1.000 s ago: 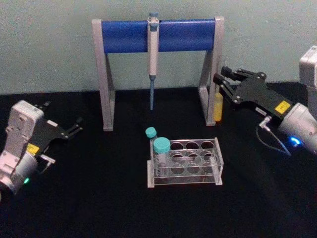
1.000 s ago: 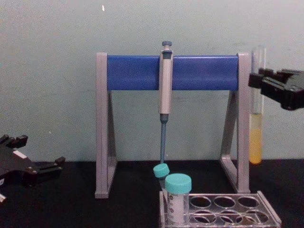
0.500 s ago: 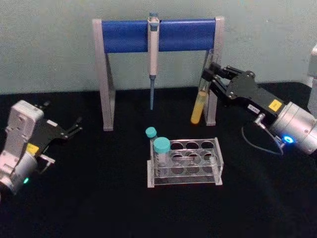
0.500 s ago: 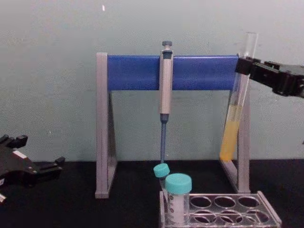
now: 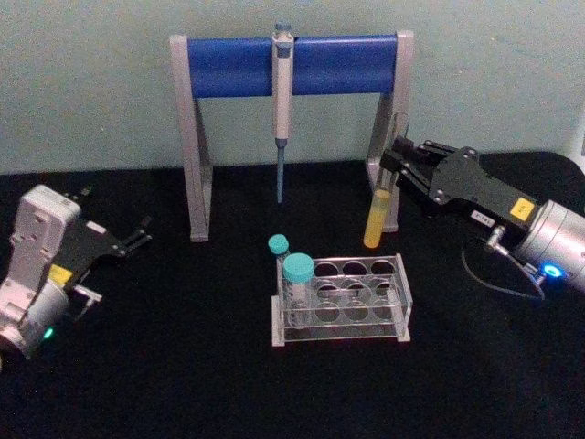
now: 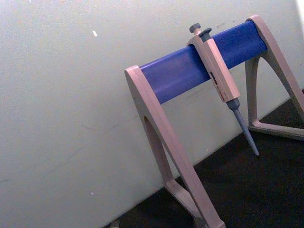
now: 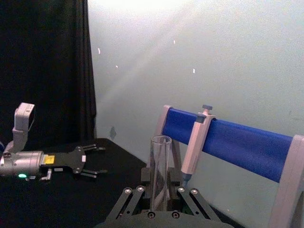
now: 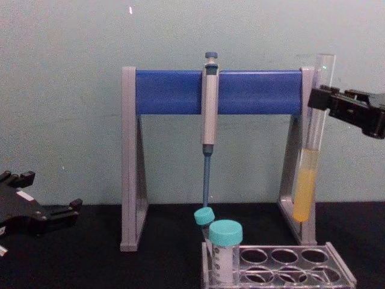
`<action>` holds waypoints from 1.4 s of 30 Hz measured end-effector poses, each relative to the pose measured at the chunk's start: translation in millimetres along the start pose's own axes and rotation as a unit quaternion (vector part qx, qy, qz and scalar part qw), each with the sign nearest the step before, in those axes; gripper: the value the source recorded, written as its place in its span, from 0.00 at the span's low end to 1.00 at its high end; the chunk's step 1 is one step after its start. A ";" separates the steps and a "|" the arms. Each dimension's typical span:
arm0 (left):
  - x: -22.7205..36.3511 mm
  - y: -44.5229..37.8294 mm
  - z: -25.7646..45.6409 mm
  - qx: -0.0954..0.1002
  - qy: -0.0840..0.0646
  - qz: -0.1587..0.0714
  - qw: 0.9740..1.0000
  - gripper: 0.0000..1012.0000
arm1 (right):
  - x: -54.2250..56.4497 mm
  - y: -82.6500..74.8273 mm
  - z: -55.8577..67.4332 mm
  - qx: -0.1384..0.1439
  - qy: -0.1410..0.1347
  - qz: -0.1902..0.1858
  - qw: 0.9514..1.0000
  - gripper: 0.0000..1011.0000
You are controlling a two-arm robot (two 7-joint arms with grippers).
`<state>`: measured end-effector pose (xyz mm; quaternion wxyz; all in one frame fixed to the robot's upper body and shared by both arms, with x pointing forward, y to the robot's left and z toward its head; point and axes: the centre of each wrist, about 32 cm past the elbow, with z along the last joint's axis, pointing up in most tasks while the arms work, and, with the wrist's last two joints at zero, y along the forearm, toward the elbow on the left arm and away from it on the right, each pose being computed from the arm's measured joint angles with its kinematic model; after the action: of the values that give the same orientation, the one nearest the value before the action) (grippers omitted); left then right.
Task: Pick up the test tube from the test tube rack, shake it, then place it back into the test tube rack.
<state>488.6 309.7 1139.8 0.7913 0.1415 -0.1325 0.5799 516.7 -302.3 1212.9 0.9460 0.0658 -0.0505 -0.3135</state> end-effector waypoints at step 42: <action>0.0 0.0 0.0 0.000 0.000 0.000 1.000 0.99 | -3.8 6.9 -11.1 -0.014 -0.013 0.010 1.000 0.23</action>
<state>488.6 309.7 1139.8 0.7913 0.1415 -0.1324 0.5799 519.2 -293.5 1202.9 0.9492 0.0482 -0.0588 -0.3055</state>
